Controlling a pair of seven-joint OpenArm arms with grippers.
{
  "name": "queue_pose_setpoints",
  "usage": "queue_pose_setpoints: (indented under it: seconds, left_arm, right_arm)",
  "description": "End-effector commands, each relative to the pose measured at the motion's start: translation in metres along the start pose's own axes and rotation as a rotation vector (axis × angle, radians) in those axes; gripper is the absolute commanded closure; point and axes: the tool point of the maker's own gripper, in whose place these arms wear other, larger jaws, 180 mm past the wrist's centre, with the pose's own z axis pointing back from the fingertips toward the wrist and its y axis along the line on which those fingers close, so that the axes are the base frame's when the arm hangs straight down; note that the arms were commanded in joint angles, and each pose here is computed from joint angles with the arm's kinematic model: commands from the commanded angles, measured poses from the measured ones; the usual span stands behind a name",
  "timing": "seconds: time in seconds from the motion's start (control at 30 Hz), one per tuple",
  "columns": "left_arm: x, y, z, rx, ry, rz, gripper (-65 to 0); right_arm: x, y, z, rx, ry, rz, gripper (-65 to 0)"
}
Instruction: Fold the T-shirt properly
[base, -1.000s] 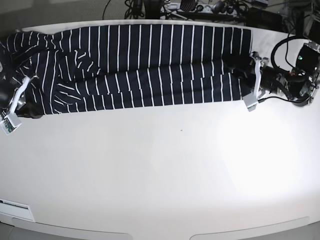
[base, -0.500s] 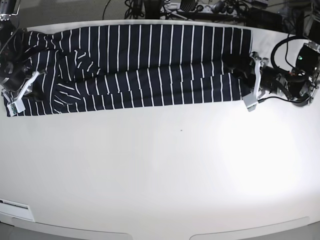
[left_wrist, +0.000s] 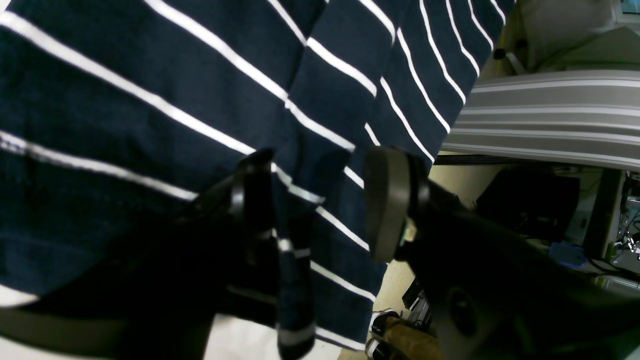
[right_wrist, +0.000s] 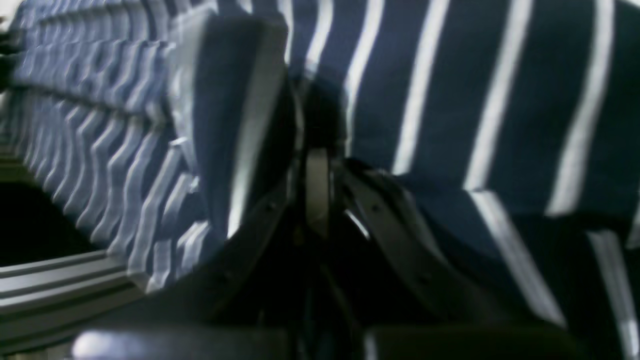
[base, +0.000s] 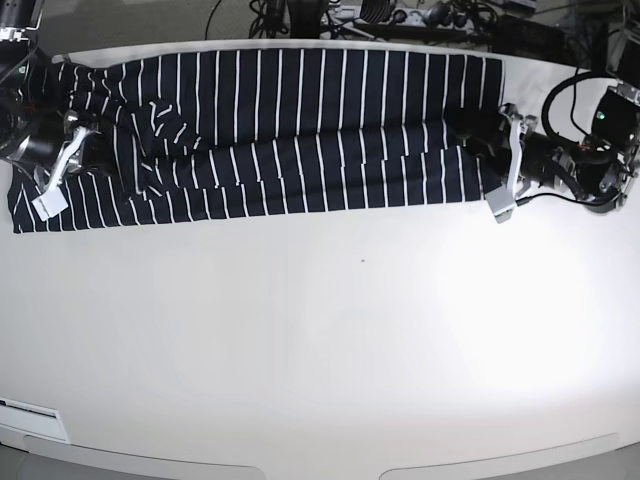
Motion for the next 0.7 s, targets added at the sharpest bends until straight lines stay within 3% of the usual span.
queue_pose_setpoints:
  seconds: [0.0, 0.1, 0.2, 0.5, 0.53, 0.6, 0.67]
  left_arm:
    - [0.001, 0.004, 0.008, 0.027, 0.012, -0.02, -31.4]
    - [0.001, 0.004, 0.008, 0.027, 0.012, -0.02, -31.4]
    - [0.002, 0.004, 0.009, 0.029, 0.01, -0.022, -31.4]
    - [0.003, 0.005, 0.01, 0.032, 0.006, -0.024, -31.4]
    - [0.004, 0.005, 0.01, 0.032, 0.002, -0.024, -31.4]
    - [0.008, 0.005, 0.011, 0.034, -0.017, -0.025, -31.4]
    - [0.011, 0.008, 0.014, 0.05, -0.036, -0.028, -31.4]
  right_arm:
    - [0.016, 0.009, 0.008, 0.031, -0.029, 0.039, 0.0]
    - [0.006, 0.023, 0.011, 0.087, 0.04, 0.054, 0.0]
    - [-0.002, 0.017, 0.019, 0.064, 0.095, 0.067, 0.0]
    - [0.011, 0.004, 0.045, -0.012, 0.143, 0.144, 0.0]
    - [0.014, 0.005, 0.046, -0.016, 0.136, 0.157, 0.0]
    - [0.042, 0.011, 0.048, -0.015, -0.001, 0.18, 0.0]
    - [0.052, -0.006, 0.049, -0.123, -0.047, 0.218, 0.0]
